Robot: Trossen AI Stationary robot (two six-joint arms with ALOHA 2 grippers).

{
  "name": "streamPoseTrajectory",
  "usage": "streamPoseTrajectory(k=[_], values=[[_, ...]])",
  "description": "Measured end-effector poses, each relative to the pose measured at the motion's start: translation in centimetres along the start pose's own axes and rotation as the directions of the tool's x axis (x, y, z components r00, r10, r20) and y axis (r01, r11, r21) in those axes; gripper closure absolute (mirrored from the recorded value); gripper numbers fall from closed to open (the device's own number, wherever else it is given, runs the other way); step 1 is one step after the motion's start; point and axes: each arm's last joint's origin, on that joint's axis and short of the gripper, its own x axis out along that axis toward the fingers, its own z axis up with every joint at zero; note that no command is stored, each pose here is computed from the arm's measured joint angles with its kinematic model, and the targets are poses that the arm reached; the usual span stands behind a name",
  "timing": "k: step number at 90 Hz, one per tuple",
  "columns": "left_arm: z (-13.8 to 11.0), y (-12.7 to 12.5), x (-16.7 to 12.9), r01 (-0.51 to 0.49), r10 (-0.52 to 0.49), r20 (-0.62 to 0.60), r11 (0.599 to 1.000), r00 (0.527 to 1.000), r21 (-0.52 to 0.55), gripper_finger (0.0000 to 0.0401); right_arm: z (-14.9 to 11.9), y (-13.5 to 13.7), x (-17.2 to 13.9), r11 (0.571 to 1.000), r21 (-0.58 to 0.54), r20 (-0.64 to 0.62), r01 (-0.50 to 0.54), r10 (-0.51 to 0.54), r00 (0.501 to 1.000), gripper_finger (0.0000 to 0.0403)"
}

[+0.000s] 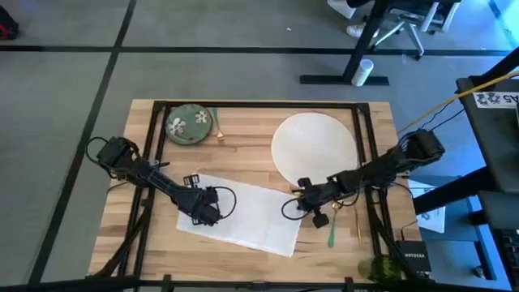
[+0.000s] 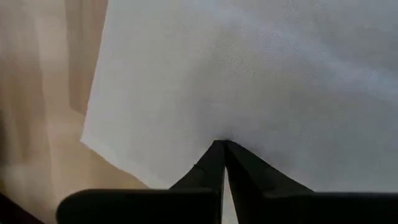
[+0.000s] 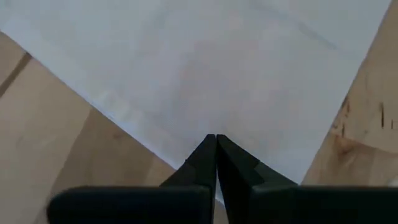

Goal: Set table place
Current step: Fold the white table napkin

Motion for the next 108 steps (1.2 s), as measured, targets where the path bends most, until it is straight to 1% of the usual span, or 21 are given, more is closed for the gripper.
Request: streamPoseTrajectory(k=[11, 27, 48, 84, 98, 108], values=[[-0.2, -0.8, -0.2, 0.037, -0.035, 0.032, 0.998, 0.999, -0.056, 0.0401, -0.1, -0.1, 0.0, 0.999, -0.005, -0.005, 0.034, -0.035, 0.999, 0.0403], [-0.6, -1.8, -0.6, 0.078, -0.071, 0.072, 0.993, 0.995, -0.092, 0.0401, -0.3, -0.2, 0.0, 0.998, -0.007, -0.033, 0.064, -0.064, 0.997, 0.0403], [-1.1, -2.2, -0.8, 0.084, -0.073, 0.087, 0.988, 0.994, -0.133, 0.0401, -0.5, -0.3, 0.0, 0.996, -0.010, -0.052, 0.089, -0.089, 0.995, 0.0403], [-2.1, -3.1, -1.2, 0.101, -0.087, 0.095, 0.983, 0.992, -0.154, 0.0401, -0.8, -0.3, -0.1, 0.996, -0.027, -0.076, 0.089, -0.090, 0.993, 0.0403], [-2.7, -3.5, -1.3, 0.103, -0.088, 0.097, 0.982, 0.991, -0.161, 0.0401, -0.6, -0.3, -0.7, 0.996, -0.033, -0.064, 0.088, -0.090, 0.994, 0.0403], [-3.2, -3.8, -1.5, 0.104, -0.089, 0.101, 0.981, 0.991, -0.163, 0.0401, -0.8, -0.3, -1.2, 0.995, -0.036, -0.085, 0.097, -0.099, 0.991, 0.0403]])
